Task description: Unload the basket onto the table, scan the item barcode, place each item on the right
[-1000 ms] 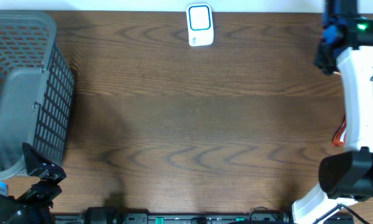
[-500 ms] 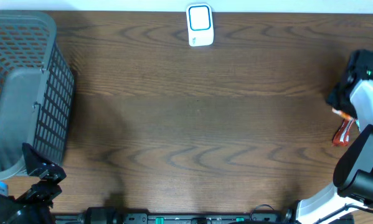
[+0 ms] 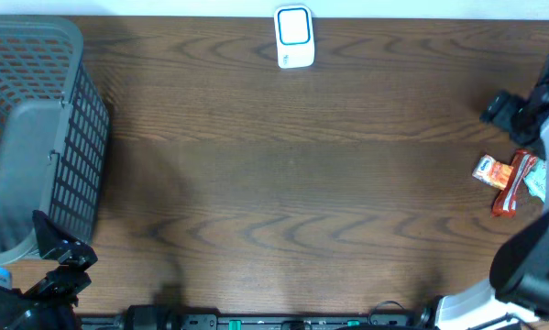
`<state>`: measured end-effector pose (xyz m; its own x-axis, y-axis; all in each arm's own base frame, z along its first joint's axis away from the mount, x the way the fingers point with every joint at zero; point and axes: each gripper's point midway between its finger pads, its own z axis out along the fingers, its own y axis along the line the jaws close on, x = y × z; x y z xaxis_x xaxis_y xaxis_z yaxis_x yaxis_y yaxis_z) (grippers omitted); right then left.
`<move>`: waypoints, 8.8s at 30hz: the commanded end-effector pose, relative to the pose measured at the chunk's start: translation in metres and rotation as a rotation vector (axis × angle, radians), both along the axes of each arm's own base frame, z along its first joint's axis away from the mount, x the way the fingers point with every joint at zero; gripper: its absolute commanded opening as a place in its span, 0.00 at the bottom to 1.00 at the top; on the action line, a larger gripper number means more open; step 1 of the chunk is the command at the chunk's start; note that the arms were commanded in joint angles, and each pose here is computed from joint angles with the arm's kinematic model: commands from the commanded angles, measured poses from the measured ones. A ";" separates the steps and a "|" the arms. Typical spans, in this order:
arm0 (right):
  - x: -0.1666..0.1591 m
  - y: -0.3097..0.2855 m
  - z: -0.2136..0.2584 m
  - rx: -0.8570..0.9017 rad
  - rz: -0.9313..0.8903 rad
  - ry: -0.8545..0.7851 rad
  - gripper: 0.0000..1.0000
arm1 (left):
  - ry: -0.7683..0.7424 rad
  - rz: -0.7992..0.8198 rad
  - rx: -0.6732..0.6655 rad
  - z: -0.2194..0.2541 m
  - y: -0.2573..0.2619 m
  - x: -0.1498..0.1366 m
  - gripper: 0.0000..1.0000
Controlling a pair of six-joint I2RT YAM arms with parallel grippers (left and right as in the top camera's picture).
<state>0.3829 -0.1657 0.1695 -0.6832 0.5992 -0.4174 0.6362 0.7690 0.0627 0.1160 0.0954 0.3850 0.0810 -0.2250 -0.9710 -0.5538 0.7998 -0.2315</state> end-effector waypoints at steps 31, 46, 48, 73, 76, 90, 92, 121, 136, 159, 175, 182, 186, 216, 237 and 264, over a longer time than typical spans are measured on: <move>-0.150 0.135 0.263 -0.094 0.287 -0.743 0.99 | -0.001 0.011 0.002 -0.001 0.002 -0.002 0.98; -0.230 0.162 0.289 -0.251 0.446 -0.985 0.99 | -0.002 0.011 0.002 -0.001 0.002 -0.002 0.98; -0.234 0.164 0.287 -0.260 0.457 -1.024 0.99 | -0.002 0.011 0.002 -0.001 0.002 -0.002 0.98; -0.182 0.182 0.183 -0.258 0.494 -1.485 0.99 | -0.001 0.011 0.002 -0.001 0.002 -0.002 0.98; -0.174 0.182 0.167 -0.262 0.493 -1.496 0.99 | -0.001 0.011 0.002 -0.001 0.002 -0.002 0.98; -0.148 0.173 0.079 -0.251 0.450 -1.358 0.99 | -0.001 0.011 0.002 -0.001 0.002 -0.002 0.98; -0.144 0.173 0.065 -0.243 0.453 -1.330 0.99 | -0.001 0.011 0.002 -0.001 0.002 -0.002 0.98; -0.137 0.172 -0.013 -0.182 0.462 -1.059 0.99 | -0.002 0.011 0.002 -0.001 0.002 -0.002 0.98; -0.137 0.172 -0.013 -0.182 0.462 -1.059 0.99 | -0.001 0.011 0.002 -0.001 0.002 -0.002 0.98; -0.137 0.172 -0.013 -0.182 0.462 -1.059 0.99 | 0.058 -0.133 -0.013 -0.022 -0.020 0.019 0.98; -0.137 0.172 -0.013 -0.182 0.462 -1.059 0.99 | -0.192 -0.399 0.040 -0.073 -0.062 0.087 0.98; -0.137 0.172 -0.013 -0.182 0.462 -1.059 0.99 | -0.222 -0.449 0.106 -0.096 -0.071 0.100 0.98; -0.137 0.172 -0.013 -0.182 0.462 -1.059 0.99 | -0.181 -0.475 0.121 -0.119 -0.077 0.106 0.98; -0.137 0.172 -0.013 -0.182 0.462 -1.059 0.99 | 0.130 -0.467 0.102 -0.246 -0.075 0.127 0.98; -0.137 0.172 -0.013 -0.182 0.462 -1.059 0.99 | 0.166 -0.548 0.190 -0.248 -0.087 0.127 0.98; -0.137 0.172 -0.013 -0.182 0.462 -1.059 0.99 | 0.163 -0.552 0.189 -0.248 -0.088 0.128 0.98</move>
<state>0.2465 0.0031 0.1569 -0.0779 0.2504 -0.9650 -0.0007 0.9679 0.2512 0.2444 0.0101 0.1545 -0.0992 -0.0323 -0.9945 -0.0744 0.9969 -0.0250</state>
